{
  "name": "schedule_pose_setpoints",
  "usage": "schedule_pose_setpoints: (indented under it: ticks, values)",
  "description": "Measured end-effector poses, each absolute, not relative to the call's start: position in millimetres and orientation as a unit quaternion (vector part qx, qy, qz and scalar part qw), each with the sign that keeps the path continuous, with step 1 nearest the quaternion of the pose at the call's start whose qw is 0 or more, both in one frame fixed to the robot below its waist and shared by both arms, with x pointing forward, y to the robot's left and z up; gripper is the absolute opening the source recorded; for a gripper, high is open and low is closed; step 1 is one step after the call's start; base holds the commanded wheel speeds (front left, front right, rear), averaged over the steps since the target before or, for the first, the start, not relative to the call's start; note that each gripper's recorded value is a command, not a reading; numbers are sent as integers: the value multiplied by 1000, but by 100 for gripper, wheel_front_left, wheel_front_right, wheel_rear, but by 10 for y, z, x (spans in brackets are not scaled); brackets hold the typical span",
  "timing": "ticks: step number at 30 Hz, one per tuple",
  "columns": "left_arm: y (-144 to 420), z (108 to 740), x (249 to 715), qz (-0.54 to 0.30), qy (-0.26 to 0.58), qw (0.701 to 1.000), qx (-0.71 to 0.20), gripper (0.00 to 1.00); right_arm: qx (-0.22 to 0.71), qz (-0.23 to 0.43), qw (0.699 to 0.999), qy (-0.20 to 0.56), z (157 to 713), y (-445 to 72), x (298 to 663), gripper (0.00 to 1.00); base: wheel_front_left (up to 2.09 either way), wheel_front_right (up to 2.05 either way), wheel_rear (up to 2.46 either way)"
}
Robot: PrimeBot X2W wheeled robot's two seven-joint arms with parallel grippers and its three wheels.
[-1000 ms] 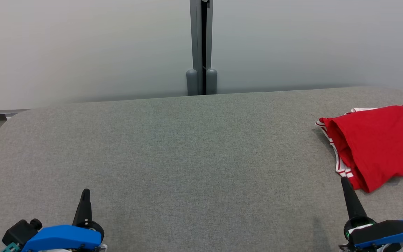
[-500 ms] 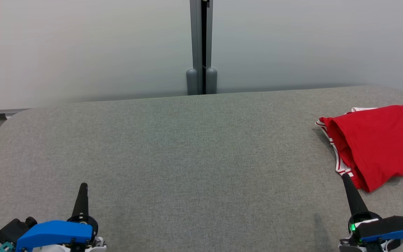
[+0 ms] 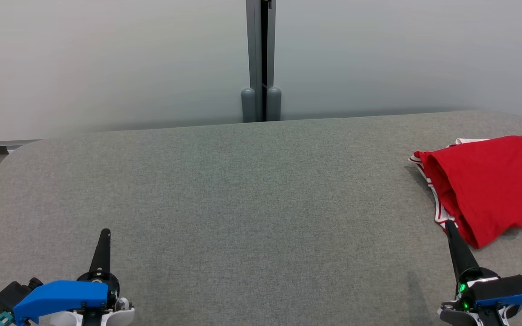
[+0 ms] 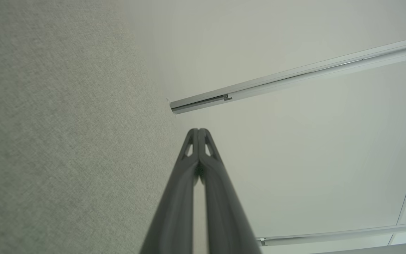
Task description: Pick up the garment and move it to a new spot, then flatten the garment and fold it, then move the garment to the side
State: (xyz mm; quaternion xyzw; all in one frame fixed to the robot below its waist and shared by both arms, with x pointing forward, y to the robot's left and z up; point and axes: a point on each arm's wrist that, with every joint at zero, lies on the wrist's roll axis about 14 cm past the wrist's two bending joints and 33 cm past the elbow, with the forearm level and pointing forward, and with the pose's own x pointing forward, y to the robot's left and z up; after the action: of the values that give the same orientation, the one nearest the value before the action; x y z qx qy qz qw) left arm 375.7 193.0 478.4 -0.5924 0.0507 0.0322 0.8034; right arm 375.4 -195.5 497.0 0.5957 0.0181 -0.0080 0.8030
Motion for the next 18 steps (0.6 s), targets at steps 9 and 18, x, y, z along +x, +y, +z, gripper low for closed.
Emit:
schedule_pose_setpoints:
  ticks: [9,18]
  values:
    - [1939,4837,3786,26,42,780,-624,0,626,-7,780,14,4992,-1965,3786,0,0,0,0]
    - [1962,4898,3816,21,30,758,-652,0,653,-8,757,11,5002,-1978,3813,0,0,0,0]
